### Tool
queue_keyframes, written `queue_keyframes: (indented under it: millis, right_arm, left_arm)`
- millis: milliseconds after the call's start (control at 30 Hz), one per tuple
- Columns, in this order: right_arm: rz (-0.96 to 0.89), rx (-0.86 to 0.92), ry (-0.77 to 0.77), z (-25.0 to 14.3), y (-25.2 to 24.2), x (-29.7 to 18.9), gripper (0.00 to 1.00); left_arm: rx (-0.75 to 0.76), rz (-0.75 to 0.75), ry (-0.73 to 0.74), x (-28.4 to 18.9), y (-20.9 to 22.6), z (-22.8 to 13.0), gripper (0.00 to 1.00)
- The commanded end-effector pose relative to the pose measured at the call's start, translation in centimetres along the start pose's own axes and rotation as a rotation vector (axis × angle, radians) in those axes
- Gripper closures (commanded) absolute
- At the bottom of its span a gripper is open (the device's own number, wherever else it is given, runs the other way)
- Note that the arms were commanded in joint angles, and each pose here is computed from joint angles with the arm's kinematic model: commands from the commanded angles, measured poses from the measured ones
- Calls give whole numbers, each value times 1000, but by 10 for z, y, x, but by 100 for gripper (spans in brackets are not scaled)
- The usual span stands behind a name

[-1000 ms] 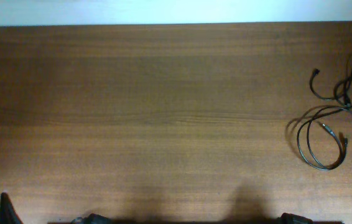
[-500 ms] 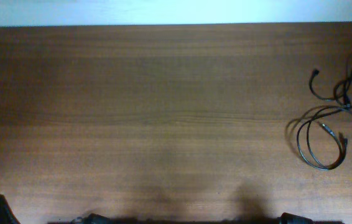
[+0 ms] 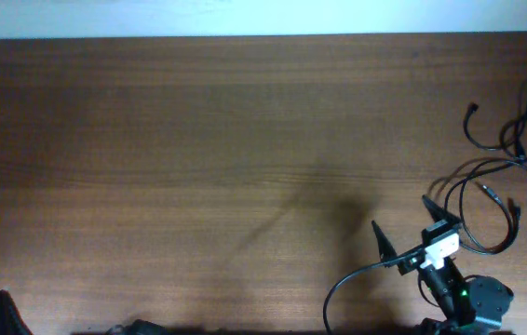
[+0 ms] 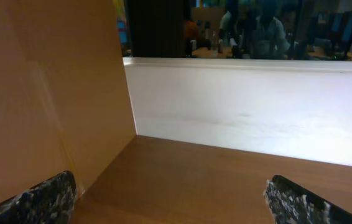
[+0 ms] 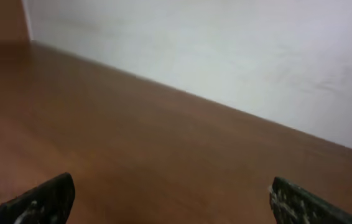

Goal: Untangle cables

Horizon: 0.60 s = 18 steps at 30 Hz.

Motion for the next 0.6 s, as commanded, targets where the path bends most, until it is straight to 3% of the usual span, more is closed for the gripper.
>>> queue_keyframes:
  millis: [0, 333, 567]
  right_arm:
    - [48, -135, -15, 0, 8, 0, 1]
    - [16, -144, -8, 0, 4, 0, 1]
    - [256, -154, -123, 21, 56, 5, 1]
  left_arm:
    - [-18, 2, -11, -2, 1, 2, 1]
    - [-22, 2, -10, -2, 1, 2, 1]
    - [-30, 0, -10, -2, 1, 2, 1]
Point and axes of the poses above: each gripper's point midway between its finger pads, its own x axis out along the fingers, its own y axis along the line the jaws close on, z = x × y, the point moved 2 cm from there along -x, back along the fingers, and after that the axes turned 12 degrees about -x, right-handed, at the moved point
